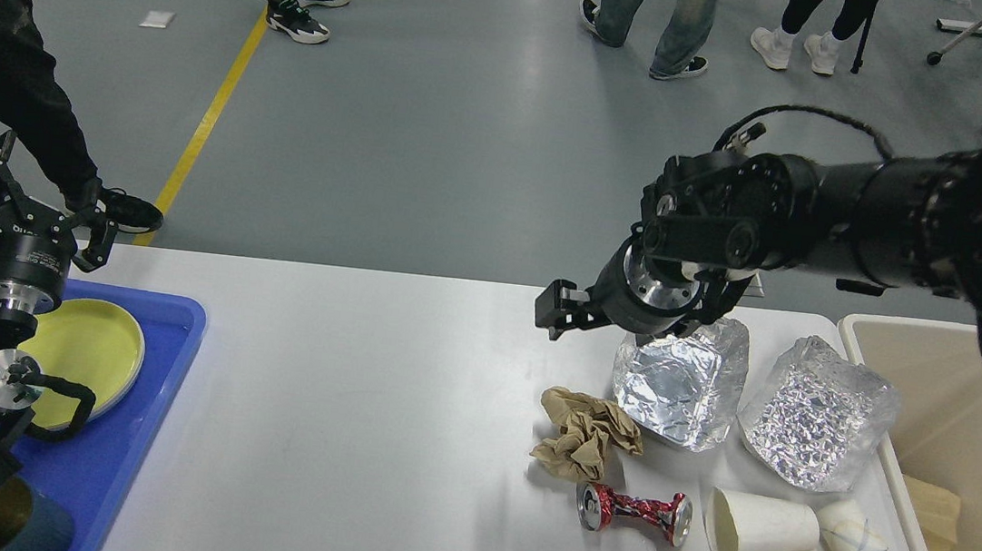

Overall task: Tidy desktop
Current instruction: 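Move the right gripper back over the crumpled tan paper, then close the right gripper on the crumpled tan paper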

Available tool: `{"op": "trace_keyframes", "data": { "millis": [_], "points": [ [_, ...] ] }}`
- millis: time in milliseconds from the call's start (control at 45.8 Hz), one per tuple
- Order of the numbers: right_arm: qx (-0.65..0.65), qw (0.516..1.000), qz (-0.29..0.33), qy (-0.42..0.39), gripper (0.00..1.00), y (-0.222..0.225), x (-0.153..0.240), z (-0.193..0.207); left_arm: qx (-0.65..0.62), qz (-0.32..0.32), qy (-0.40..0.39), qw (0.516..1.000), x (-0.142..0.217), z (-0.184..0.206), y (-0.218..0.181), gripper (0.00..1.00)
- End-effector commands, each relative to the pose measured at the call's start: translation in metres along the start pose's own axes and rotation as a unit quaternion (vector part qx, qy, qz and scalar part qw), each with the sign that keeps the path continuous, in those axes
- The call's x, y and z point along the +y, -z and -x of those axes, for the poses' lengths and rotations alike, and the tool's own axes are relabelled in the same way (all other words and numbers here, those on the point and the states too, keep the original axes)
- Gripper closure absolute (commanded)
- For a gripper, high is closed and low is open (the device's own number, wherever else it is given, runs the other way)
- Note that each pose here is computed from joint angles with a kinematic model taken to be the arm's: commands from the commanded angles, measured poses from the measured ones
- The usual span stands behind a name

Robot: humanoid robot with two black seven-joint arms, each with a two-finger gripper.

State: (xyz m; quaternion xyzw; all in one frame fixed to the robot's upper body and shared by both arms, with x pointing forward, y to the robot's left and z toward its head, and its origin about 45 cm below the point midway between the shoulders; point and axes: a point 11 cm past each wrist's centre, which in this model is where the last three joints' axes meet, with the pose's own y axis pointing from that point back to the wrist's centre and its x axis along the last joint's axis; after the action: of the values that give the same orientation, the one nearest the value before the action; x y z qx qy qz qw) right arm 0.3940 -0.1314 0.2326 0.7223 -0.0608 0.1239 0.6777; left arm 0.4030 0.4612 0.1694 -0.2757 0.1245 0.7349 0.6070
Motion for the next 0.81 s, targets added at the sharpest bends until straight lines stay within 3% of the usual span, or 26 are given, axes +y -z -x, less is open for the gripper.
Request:
{"op": "trace_keyframes", "data": {
  "millis": [0,350,787],
  "points": [
    [-0.003,1.000,0.009,0.011,0.00,-0.007,-0.025,0.018,0.000,0.000,0.000,1.000,0.000,0.000,0.000,0.04],
    [-0.039,0.999,0.017,0.019,0.00,-0.030,-0.080,0.056,0.000,0.000,-0.001,1.000,0.000,0.000,0.000,0.04],
    [-0.085,0.996,0.012,0.009,0.00,-0.042,-0.108,0.069,0.000,0.000,-0.001,1.000,0.000,0.000,0.000,0.04]
  ]
}}
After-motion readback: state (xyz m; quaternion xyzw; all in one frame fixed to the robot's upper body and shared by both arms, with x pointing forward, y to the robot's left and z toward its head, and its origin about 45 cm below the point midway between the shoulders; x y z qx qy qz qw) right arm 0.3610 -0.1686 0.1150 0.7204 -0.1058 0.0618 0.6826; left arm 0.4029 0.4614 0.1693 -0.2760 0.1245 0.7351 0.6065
